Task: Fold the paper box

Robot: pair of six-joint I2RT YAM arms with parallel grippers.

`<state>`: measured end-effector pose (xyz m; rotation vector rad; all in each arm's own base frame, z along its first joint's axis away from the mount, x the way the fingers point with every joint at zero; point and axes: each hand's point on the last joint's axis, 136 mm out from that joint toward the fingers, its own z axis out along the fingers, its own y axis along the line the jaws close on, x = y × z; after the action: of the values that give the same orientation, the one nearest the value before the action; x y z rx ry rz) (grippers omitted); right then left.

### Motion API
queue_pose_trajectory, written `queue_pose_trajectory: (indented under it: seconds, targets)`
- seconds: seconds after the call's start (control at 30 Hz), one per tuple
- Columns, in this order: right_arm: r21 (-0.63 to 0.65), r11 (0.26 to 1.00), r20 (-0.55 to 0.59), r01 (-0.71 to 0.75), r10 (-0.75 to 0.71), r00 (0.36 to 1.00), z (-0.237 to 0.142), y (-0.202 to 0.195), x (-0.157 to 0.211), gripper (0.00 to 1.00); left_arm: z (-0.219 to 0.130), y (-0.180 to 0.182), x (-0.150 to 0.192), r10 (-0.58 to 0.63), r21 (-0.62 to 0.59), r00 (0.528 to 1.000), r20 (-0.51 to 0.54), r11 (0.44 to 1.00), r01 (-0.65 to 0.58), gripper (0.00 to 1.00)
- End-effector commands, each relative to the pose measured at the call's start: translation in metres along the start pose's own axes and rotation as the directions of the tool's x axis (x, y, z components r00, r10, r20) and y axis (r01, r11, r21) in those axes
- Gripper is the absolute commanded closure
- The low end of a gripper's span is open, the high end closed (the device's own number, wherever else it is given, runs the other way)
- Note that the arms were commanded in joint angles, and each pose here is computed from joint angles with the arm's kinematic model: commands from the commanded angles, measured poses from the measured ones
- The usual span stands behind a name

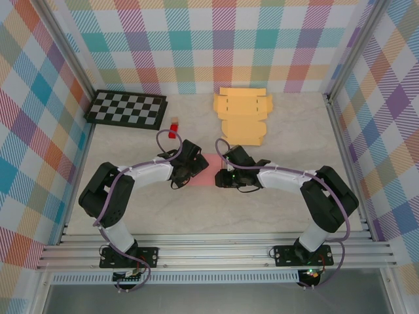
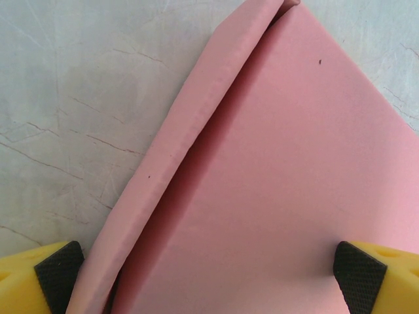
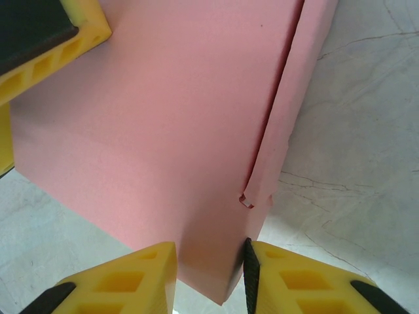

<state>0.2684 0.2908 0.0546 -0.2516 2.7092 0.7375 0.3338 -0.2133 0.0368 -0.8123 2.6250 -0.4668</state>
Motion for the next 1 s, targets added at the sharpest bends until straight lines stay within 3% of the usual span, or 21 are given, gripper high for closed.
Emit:
queue_pose_trajectory:
  seconds: [0.0,0.3,0.53,0.97]
  targets:
    - [-0.031,0.999,0.022,0.044,-0.043,0.999,0.004,0.009,-0.006,0.66,0.02,0.063,0.023,0.002,-0.223,0.996,-0.087,0.974,-0.022,0.01]
    - [0.023,0.998,0.011,0.056,-0.056,0.998,0.018,-0.009,0.003,0.71,0.022,0.064,0.024,0.001,-0.23,0.996,-0.091,0.973,-0.022,0.01]
    - [0.098,0.993,0.003,0.072,-0.072,0.997,0.019,-0.027,0.009,0.69,0.026,0.067,0.025,0.003,-0.241,0.995,-0.095,0.97,-0.026,0.0]
    - [0.117,0.991,0.009,0.059,-0.06,0.998,0.017,-0.037,0.019,0.69,0.026,0.069,0.025,0.007,-0.252,0.995,-0.096,0.967,-0.031,0.01]
